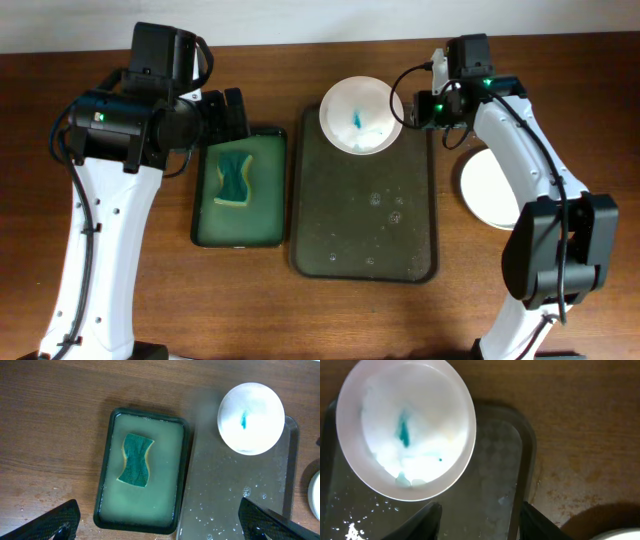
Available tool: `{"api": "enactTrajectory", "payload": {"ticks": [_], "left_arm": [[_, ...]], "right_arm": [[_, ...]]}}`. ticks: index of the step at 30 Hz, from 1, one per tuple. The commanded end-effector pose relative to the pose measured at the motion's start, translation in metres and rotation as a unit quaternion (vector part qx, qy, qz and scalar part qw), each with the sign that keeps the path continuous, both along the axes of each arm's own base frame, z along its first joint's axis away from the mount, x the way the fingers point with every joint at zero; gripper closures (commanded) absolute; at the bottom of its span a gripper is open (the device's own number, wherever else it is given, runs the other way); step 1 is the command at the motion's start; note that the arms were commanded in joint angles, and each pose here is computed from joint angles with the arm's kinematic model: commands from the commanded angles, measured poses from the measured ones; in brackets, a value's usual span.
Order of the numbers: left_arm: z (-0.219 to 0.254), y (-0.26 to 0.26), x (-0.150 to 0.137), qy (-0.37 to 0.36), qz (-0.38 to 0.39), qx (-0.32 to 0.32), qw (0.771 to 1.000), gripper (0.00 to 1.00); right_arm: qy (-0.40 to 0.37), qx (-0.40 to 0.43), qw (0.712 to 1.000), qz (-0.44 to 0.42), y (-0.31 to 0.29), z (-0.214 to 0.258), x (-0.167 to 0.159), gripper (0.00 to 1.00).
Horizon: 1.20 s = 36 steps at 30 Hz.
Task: Clean dirty plates on tray and stack at the side
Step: 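Grasp the last plate with the right gripper and drag it to the tray center, then pick up the sponge with the left gripper and scrub the last plate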
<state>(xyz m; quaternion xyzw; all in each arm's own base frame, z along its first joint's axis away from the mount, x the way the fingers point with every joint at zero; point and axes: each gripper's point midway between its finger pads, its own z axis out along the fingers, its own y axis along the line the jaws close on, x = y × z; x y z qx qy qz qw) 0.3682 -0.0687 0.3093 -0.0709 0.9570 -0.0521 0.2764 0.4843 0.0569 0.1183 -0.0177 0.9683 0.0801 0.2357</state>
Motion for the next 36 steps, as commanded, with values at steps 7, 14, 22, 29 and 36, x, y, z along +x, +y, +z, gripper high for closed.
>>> {"api": "enactTrajectory", "payload": {"ticks": [7, 14, 22, 29, 36], "left_arm": [[0.003, 0.000, -0.001, -0.004, 0.001, -0.003, 1.000, 0.01], [0.003, 0.000, -0.001, -0.004, 0.001, -0.003, 1.000, 0.01], [0.003, 0.000, -0.001, -0.004, 0.001, -0.003, 1.000, 0.01], [0.001, -0.008, -0.006, 0.008, -0.013, -0.023, 1.000, 0.01], [-0.101, 0.014, 0.005, 0.143, -0.002, 0.078, 0.987, 0.06]], "right_arm": [[0.012, 0.060, 0.997, 0.039, 0.022, -0.095, 0.038, 0.68], [0.041, 0.083, 0.996, -0.019, 0.015, -0.004, -0.004, 0.96], [0.277, 0.047, 0.951, -0.133, 0.017, -0.013, -0.167, 0.96], [0.136, 0.102, 0.978, -0.117, 0.038, -0.005, -0.140, 0.65], [0.020, 0.054, 0.998, 0.038, 0.033, 0.074, -0.174, 0.42]]}}
